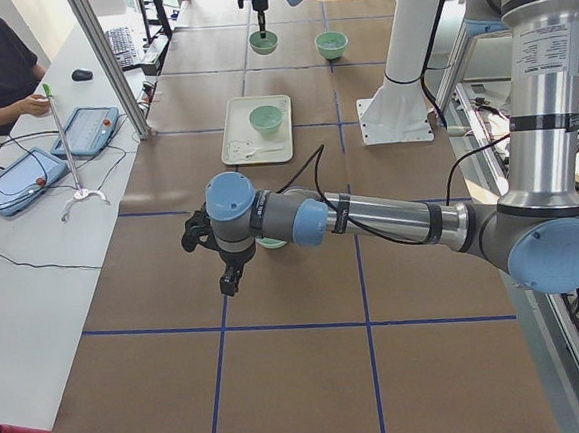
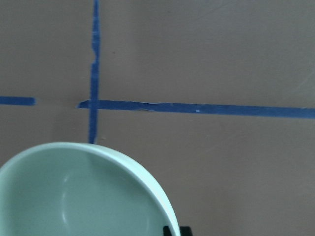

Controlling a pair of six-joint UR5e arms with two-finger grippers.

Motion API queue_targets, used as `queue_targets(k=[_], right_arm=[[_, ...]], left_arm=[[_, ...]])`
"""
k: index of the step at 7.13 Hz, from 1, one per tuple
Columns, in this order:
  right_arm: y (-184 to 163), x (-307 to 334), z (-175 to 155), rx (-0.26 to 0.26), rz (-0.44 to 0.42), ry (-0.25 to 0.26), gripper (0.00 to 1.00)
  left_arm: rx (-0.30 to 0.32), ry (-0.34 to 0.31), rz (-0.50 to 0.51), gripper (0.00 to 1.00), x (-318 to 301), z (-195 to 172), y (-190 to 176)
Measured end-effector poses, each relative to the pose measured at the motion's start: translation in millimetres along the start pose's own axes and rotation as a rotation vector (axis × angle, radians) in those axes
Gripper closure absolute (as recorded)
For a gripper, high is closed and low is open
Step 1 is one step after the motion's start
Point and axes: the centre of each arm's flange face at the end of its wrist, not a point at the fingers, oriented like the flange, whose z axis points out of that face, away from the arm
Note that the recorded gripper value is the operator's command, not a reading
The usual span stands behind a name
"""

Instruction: Stack green bowls together

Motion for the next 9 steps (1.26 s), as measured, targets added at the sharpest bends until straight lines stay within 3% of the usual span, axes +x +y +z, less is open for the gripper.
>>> queue_targets(k=[2,4,6,9], right_arm=[[20,-179,24,-0.015,0.131,-0.112,1.00],[48,-303,52,-0.013,0.213,-0.167,1.00],[61,-343,70,-0.015,0.238,-0.172,1.00],[46,-371,85,0.014,0.259,-0.157,1.00]], left_arm=[[0.003,0.019,0.002,0.00,3,-1,0],[0.006,0.028,0.005,0.00,4,-1,-1],[0.011,0.030,0.010,0.00,8,-4,-2],[0.015,0.029,0.013,0.00,9,-6,-2]])
